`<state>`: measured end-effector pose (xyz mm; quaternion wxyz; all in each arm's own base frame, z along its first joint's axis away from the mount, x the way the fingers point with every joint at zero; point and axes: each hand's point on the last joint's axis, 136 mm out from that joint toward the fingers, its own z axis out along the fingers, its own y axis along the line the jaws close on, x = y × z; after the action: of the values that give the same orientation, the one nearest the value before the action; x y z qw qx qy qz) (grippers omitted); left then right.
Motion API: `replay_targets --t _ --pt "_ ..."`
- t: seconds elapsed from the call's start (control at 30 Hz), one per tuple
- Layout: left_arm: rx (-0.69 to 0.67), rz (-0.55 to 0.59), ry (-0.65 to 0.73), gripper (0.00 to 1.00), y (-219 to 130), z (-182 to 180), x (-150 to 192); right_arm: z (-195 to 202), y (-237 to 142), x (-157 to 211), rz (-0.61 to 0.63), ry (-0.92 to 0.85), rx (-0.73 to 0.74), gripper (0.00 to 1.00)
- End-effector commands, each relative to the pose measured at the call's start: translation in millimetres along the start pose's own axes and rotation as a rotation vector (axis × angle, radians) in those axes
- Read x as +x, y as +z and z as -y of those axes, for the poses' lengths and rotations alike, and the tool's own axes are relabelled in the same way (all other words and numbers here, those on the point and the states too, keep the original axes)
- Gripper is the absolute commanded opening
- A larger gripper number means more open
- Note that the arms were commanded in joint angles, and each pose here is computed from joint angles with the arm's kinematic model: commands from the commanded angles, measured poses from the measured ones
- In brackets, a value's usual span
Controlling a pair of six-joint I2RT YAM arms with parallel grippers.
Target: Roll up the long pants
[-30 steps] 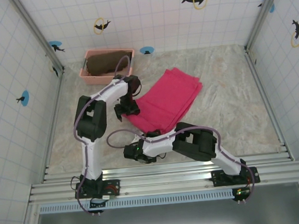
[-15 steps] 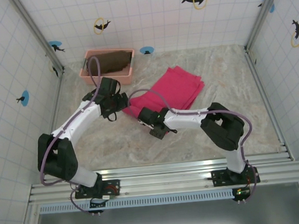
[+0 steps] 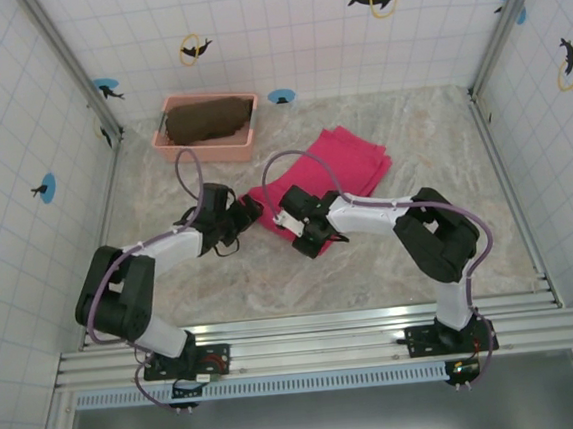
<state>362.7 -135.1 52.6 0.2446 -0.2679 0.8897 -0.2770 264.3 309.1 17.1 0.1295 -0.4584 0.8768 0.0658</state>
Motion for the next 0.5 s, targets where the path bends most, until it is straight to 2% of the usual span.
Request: replay_targets --t 0.0,0.23,0.4,0.47 --pt "0.132 0.046 -0.102 0.98 13 12 -4 -21 34 58 -0.185 0.029 -0.111 0.00" --pt "0.215 0.126 -0.267 0.98 37 -23 6 -28 34 54 -0.173 0.046 -0.144 0.00" --pt "0.335 0.160 -0.308 0.97 55 -23 7 -30 33 58 -0.192 0.031 -0.142 0.00" --pt "0.363 0.165 -0.323 0.94 63 -27 10 -30 32 58 -0.192 0.030 -0.140 0.00"
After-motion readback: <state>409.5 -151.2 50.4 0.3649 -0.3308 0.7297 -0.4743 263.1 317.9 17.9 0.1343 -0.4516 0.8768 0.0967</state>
